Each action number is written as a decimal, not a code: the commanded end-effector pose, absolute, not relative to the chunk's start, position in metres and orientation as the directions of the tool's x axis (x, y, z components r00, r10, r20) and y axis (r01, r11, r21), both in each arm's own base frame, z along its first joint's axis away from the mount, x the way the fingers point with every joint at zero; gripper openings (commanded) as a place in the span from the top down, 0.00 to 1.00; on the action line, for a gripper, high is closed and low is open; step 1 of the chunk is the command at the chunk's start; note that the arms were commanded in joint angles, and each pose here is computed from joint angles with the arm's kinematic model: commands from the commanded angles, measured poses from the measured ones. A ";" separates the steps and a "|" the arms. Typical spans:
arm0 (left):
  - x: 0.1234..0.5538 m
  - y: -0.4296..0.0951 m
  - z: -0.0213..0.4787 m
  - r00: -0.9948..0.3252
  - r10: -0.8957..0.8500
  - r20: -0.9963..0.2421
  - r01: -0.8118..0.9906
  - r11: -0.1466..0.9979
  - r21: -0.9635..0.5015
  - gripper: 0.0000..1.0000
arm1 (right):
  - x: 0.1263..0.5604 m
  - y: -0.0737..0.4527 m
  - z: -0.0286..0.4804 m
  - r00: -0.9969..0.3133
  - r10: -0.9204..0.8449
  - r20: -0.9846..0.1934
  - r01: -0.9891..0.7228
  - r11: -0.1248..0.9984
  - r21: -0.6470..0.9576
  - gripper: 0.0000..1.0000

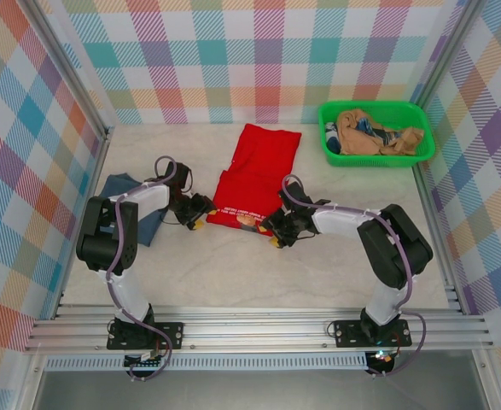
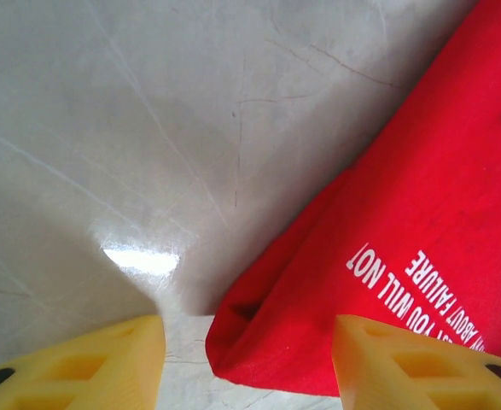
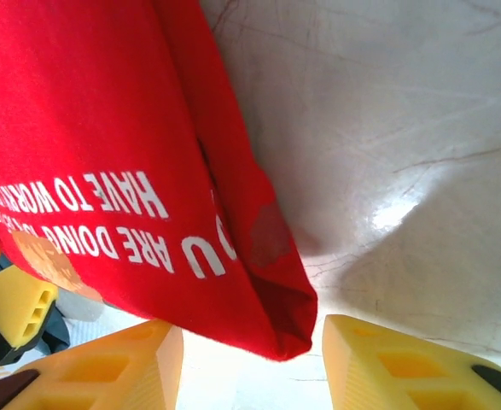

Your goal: Fold and stack the t-shirts

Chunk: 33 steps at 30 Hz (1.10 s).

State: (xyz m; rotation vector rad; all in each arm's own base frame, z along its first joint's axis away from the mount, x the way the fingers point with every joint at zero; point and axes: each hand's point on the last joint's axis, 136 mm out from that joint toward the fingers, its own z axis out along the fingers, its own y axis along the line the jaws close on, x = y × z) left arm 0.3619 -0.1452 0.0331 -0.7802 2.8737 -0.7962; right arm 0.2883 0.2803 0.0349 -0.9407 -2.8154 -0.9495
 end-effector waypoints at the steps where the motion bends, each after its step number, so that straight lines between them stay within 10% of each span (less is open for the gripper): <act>1: 0.365 -0.148 0.047 -0.878 -0.477 0.039 -0.425 0.741 -0.520 0.45 | 0.296 0.276 0.026 -0.825 0.540 0.165 0.538 0.663 0.521 0.57; 11: 0.359 -0.151 0.053 -0.888 -0.459 0.027 -0.398 0.737 -0.546 0.44 | 0.301 0.262 0.010 -0.847 0.521 0.109 0.513 0.744 0.429 1.00; 33: 0.266 -0.208 0.048 -0.916 -0.392 0.088 -0.369 0.735 -0.569 0.46 | 0.226 0.212 0.023 -0.830 0.498 0.251 0.557 0.738 0.380 1.00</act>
